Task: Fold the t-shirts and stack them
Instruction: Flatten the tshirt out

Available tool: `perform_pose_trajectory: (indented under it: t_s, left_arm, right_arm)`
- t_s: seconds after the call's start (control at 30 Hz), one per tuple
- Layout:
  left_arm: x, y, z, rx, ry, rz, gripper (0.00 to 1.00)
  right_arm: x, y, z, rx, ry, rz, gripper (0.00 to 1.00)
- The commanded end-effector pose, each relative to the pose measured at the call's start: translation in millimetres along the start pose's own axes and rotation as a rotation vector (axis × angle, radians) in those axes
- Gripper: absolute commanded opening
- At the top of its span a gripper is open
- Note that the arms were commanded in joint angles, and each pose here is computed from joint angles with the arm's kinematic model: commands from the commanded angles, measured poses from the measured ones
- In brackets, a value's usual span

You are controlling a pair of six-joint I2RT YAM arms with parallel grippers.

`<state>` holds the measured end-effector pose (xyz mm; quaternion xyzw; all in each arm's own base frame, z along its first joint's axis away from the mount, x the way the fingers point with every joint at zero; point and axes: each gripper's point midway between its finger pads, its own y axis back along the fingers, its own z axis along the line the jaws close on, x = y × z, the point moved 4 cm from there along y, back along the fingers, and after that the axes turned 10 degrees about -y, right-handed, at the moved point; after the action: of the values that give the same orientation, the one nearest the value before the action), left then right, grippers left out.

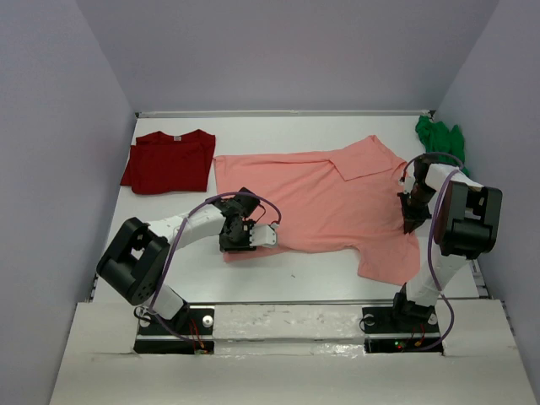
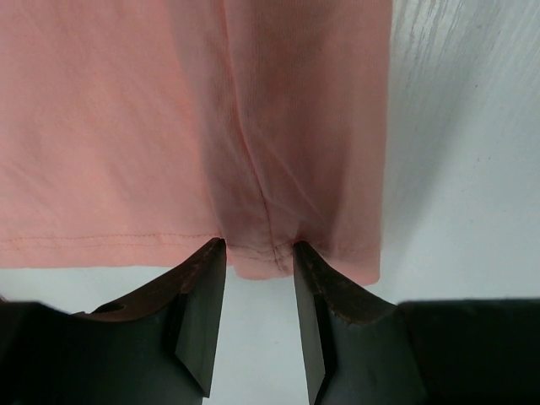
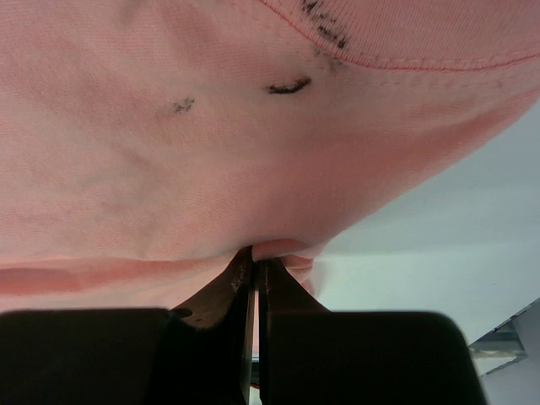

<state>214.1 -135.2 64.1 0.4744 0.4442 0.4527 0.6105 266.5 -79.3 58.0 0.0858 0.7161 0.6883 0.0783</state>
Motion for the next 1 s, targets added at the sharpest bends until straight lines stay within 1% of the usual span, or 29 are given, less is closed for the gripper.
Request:
perform_pose_trajectory:
  t_s: [0.0,0.17,0.23,0.27,0.33,0.37,0.4,0.47,0.5,0.53,0.6,0.7,0.77,0.83,0.9,0.97]
  left_arm:
    - [4,-6,-3,0.025,0.001,0.017,0.48]
    - [7,-14,-4,0.046,0.006,0.033,0.47]
    - [7,-13,-4,0.051,0.005,0.032,0.38]
    - [6,-13,-4,0.054,0.007,0.028,0.3]
    - [5,-11,-3,0.052,0.008,0.025,0.24]
    - [6,-10,-3,0.055,0.011,0.027,0.19]
    - [5,-9,-3,0.056,0.013,0.028,0.18]
    - [5,-8,-4,0.057,0.013,0.025,0.1]
    - [5,-6,-3,0.052,0.019,0.022,0.08]
    - [4,-4,-3,0.049,0.019,0.021,0.08]
    - [4,0,-3,0.045,0.02,0.019,0.14]
    - [4,5,-4,0.046,0.022,0.014,0.25]
    - [3,8,-4,0.039,0.022,0.01,0.39]
    - [4,10,-5,0.039,0.023,0.007,0.4]
    - [3,11,-8,0.045,0.023,0.0,0.44]
    - [3,10,-9,0.049,0.027,-0.002,0.44]
  right_arm:
    - [-2,-10,-1,-0.007,0.004,0.005,0.0]
    - [-1,-10,-1,-0.005,0.009,0.008,0.0]
    - [0,-11,-2,0.001,0.011,0.011,0.0]
    - [0,-11,-2,0.002,0.011,0.012,0.0]
    - [-1,-11,-3,0.004,0.011,0.009,0.0]
    - [-1,-11,-2,0.003,0.011,0.008,0.0]
    - [-1,-11,-2,-0.001,0.009,0.008,0.0]
    - [-1,-10,-2,-0.004,0.009,0.008,0.0]
    - [-1,-10,-2,-0.004,0.009,0.007,0.0]
    - [-1,-10,-1,-0.004,0.007,0.008,0.0]
    - [0,-9,-1,-0.007,0.009,0.005,0.0]
    - [0,-6,-1,-0.008,0.01,0.001,0.0]
    - [0,-4,-1,-0.011,0.009,-0.002,0.0]
    - [-1,-3,0,-0.016,0.007,-0.004,0.0]
    - [0,-3,0,-0.019,0.005,-0.004,0.0]
    - [0,-3,0,-0.017,0.006,-0.003,0.0]
